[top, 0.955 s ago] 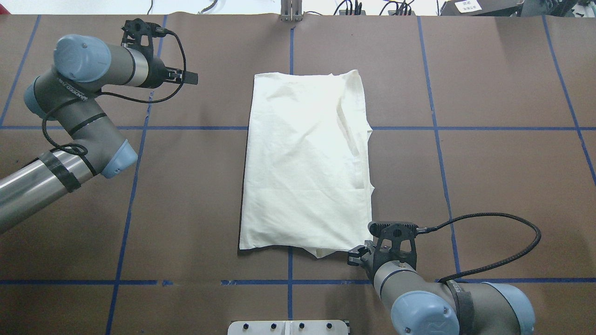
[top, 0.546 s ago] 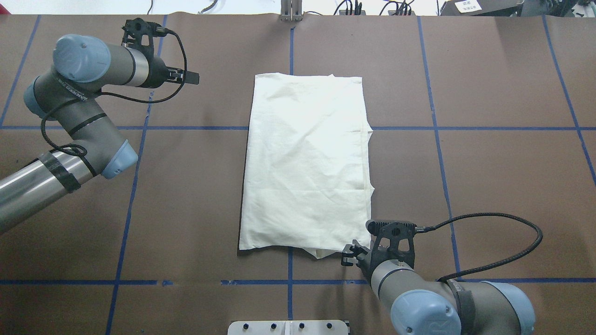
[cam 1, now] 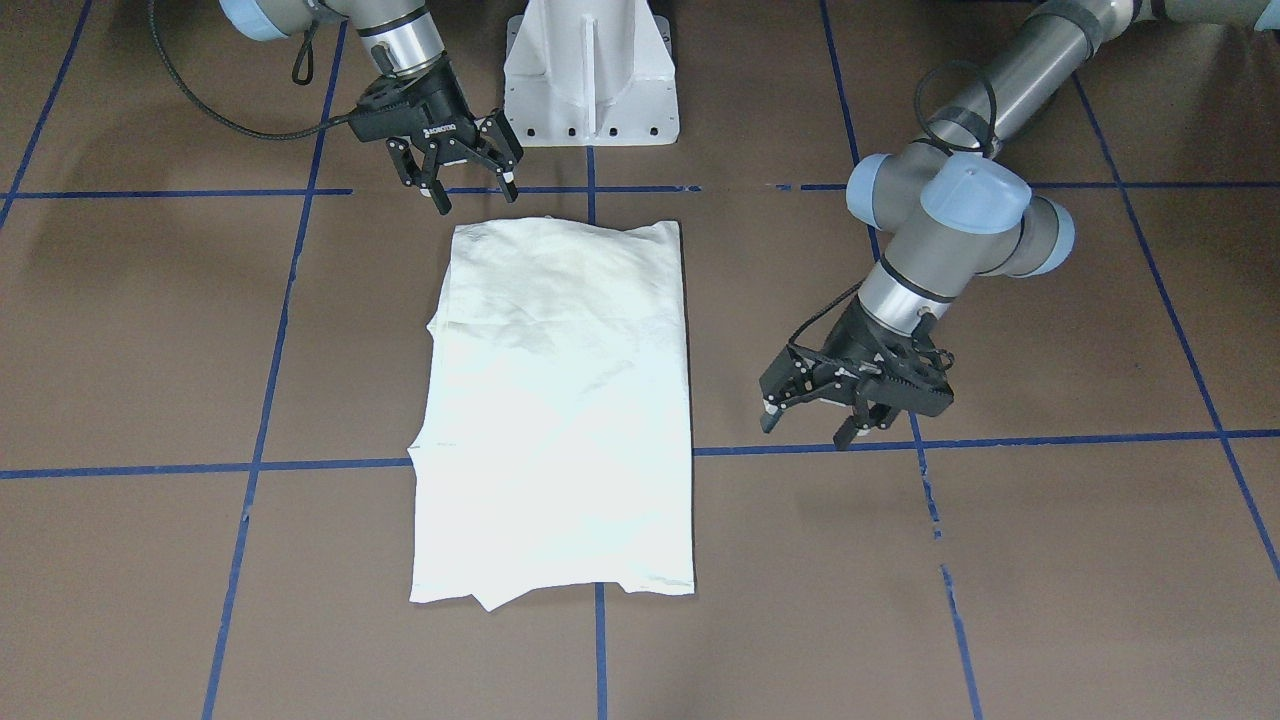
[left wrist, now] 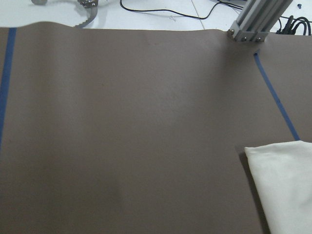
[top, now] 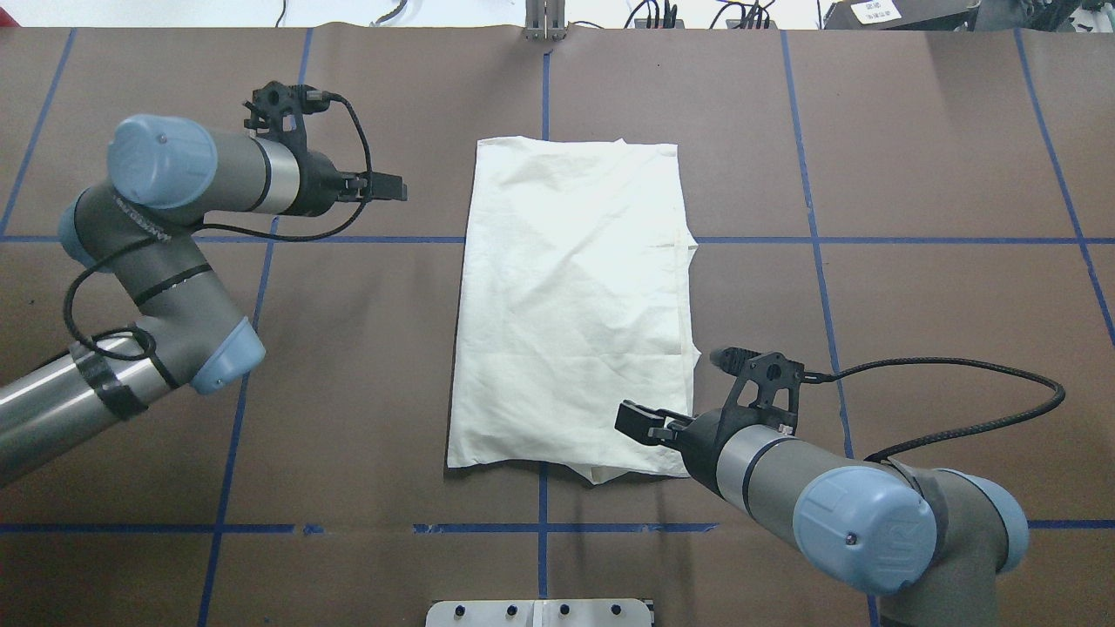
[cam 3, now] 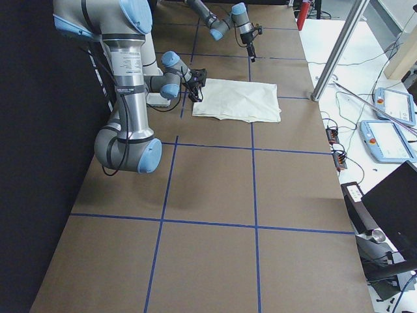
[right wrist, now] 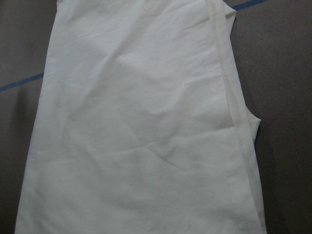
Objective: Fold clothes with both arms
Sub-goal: 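Move both grippers to the two corners of the shirt nearest the robot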
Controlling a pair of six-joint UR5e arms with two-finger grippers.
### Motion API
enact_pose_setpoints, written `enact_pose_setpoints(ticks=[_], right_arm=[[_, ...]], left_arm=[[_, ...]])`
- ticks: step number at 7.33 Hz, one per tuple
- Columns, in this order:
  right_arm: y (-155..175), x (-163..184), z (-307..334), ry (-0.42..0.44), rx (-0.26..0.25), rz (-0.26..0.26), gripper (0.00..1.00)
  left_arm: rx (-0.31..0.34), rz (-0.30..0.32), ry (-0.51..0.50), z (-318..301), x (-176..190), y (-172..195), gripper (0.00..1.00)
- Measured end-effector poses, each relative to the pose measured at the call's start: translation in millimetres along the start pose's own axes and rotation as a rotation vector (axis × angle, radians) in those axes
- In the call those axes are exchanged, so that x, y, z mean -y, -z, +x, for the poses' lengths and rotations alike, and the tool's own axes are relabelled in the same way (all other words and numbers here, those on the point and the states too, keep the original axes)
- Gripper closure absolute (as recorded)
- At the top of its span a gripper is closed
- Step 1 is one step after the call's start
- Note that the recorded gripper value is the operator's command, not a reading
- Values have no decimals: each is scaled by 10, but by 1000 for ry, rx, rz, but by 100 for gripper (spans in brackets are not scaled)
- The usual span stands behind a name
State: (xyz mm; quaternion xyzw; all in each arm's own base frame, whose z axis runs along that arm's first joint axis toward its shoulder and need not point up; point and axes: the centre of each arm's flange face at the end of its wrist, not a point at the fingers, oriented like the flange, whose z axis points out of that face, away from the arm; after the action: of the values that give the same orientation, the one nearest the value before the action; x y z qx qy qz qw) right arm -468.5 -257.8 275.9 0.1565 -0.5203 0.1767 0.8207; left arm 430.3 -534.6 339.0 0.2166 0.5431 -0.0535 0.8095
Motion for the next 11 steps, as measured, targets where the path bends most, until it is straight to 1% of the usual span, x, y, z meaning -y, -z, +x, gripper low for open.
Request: enact_pose_setpoints(ticks=[2, 3, 4, 5, 6, 7, 9, 11], right_arm=[[18, 131, 6, -71, 13, 18, 0], [22, 185, 5, -90, 15, 26, 0], [24, 224, 7, -101, 15, 34, 0], [20, 244, 10, -109, 15, 39, 0], [16, 251, 14, -114, 14, 42, 0], [14, 256, 19, -116, 13, 44, 0], [12, 270, 23, -119, 12, 47, 0], [9, 279, 31, -120, 10, 49, 0]], left_arm=[[-61, -48, 97, 254, -933, 292, 0], [-79, -70, 164, 396, -1381, 391, 5], [-85, -84, 255, 556, -1778, 402, 19], [-82, -84, 369, 723, -2135, 365, 21], [-71, -77, 469, 848, -2381, 329, 21], [-51, -77, 534, 962, -2526, 286, 21], [-30, -83, 582, 1181, -2672, 211, 21], [-19, -92, 583, 1242, -2768, 176, 21]])
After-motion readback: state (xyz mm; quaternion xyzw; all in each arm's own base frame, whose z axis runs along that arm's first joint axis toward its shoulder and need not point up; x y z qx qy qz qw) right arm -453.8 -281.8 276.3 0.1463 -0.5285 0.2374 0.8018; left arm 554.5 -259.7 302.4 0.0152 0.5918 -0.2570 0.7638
